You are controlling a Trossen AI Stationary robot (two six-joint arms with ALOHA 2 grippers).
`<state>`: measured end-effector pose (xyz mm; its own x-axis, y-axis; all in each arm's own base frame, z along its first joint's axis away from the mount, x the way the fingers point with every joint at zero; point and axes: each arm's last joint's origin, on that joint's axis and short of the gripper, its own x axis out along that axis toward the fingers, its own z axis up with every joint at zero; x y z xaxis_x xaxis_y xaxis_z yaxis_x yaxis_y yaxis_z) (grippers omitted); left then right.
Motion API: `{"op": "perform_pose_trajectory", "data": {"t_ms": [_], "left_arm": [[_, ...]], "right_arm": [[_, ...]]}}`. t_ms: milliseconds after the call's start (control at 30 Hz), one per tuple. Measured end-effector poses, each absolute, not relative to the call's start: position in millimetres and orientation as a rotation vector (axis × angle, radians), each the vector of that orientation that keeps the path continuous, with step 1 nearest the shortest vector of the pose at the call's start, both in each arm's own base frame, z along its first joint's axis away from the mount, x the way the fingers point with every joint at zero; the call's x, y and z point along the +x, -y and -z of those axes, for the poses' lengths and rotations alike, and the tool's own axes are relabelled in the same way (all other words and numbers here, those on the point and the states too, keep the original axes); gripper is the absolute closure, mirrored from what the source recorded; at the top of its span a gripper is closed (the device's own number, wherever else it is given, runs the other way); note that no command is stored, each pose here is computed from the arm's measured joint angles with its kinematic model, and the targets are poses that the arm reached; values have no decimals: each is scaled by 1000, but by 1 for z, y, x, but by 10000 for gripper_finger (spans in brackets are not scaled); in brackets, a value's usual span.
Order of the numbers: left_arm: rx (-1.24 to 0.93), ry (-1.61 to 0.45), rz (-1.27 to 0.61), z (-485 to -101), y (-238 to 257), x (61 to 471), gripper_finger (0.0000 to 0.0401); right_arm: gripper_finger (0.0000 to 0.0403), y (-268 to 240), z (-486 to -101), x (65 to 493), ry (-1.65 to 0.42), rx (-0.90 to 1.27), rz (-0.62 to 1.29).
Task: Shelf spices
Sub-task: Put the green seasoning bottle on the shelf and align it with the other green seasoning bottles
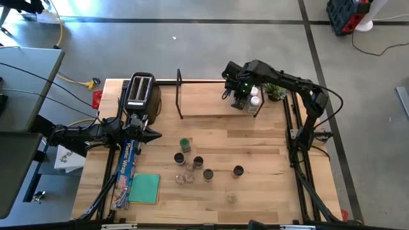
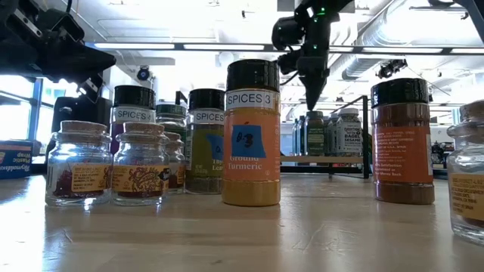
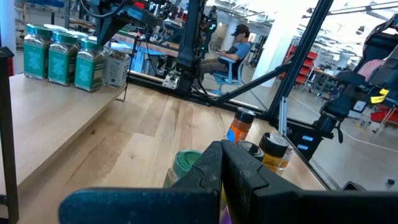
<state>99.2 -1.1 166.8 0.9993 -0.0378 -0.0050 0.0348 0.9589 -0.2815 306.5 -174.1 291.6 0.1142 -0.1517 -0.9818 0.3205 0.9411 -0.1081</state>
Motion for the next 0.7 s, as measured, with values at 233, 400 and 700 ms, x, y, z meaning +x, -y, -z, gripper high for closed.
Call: {"op": "perform_pose_trajectory", "data": {"t_ms": [233, 400, 700], "left_arm": [[-285, -11, 36, -167, 1, 99, 401], [-286, -10, 37, -167, 1, 99, 401], [-285, -10, 37, -167, 1, 99, 401]], "right_arm": [[402, 160, -300, 307, -1404, 81, 297], [402, 153, -302, 303, -1448, 12, 159], [402, 170, -301, 294, -1470, -25, 150]]}}
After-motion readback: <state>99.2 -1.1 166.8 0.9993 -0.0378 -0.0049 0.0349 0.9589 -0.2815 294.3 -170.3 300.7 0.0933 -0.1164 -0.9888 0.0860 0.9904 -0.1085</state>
